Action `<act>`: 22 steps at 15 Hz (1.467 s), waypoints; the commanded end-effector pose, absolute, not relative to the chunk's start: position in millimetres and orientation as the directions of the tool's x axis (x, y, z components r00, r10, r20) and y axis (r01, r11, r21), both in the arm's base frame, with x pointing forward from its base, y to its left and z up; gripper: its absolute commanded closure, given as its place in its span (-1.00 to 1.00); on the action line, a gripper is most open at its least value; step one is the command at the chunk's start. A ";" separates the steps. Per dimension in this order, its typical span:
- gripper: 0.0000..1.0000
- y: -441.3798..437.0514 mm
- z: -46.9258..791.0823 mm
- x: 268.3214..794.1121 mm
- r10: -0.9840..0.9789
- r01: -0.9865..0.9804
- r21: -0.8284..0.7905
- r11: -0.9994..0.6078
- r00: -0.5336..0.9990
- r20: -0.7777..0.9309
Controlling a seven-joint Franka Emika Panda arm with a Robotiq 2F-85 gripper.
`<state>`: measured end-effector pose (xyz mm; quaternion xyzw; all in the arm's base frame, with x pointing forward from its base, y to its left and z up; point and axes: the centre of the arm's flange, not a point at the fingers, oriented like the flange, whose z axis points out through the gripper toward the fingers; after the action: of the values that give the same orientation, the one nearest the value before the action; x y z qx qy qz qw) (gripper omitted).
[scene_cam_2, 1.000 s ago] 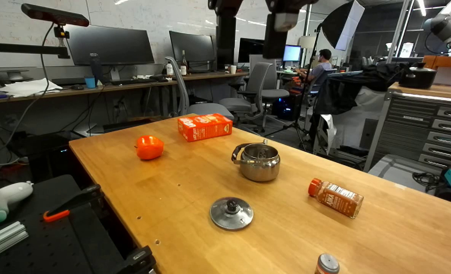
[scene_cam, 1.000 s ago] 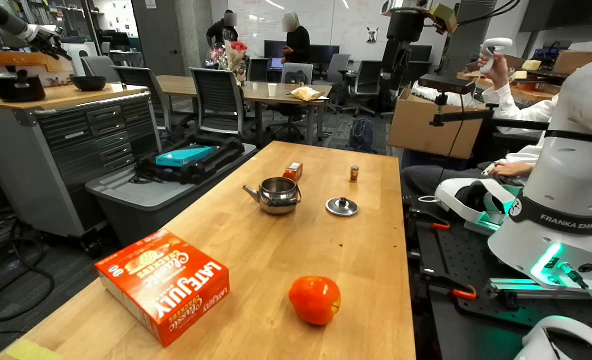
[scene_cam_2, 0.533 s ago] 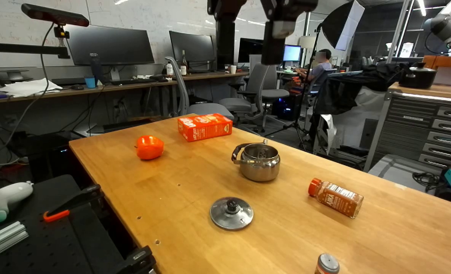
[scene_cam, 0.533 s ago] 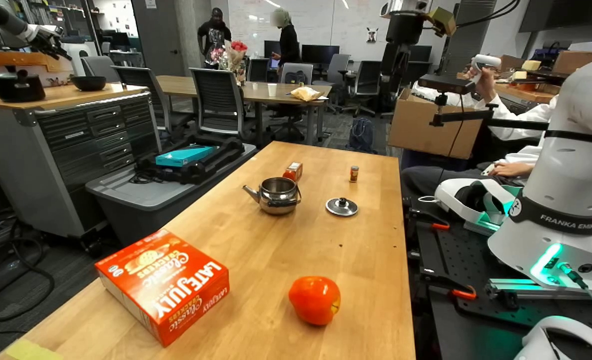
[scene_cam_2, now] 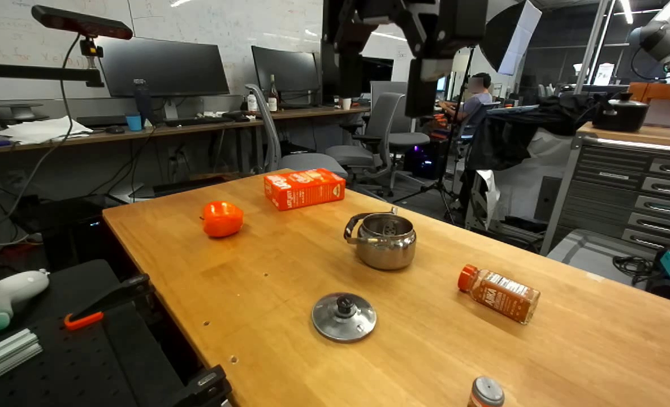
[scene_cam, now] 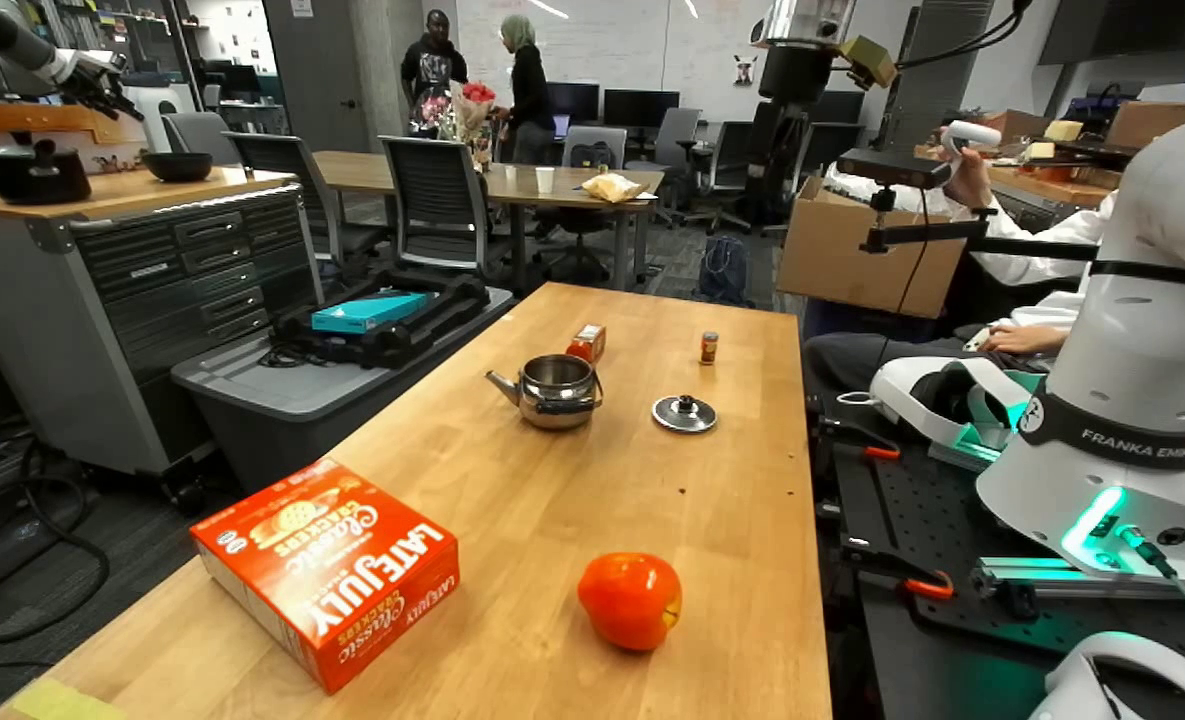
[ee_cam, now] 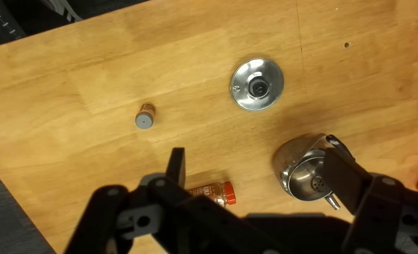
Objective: Get the lid from the table from the table and place it on the kettle
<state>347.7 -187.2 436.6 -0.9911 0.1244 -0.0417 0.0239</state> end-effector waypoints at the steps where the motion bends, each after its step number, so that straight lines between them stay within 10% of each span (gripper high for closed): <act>1: -1.00 -183.2 431.0 354.5 -0.229 -0.226 -0.041 -0.973 0.969 0.092; 22: -1.00 -128.6 287.3 404.7 -0.016 -0.016 -0.012 -1.000 1.000 0.015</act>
<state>398.2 -126.7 296.1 -0.9996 0.0281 -0.0047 -0.0029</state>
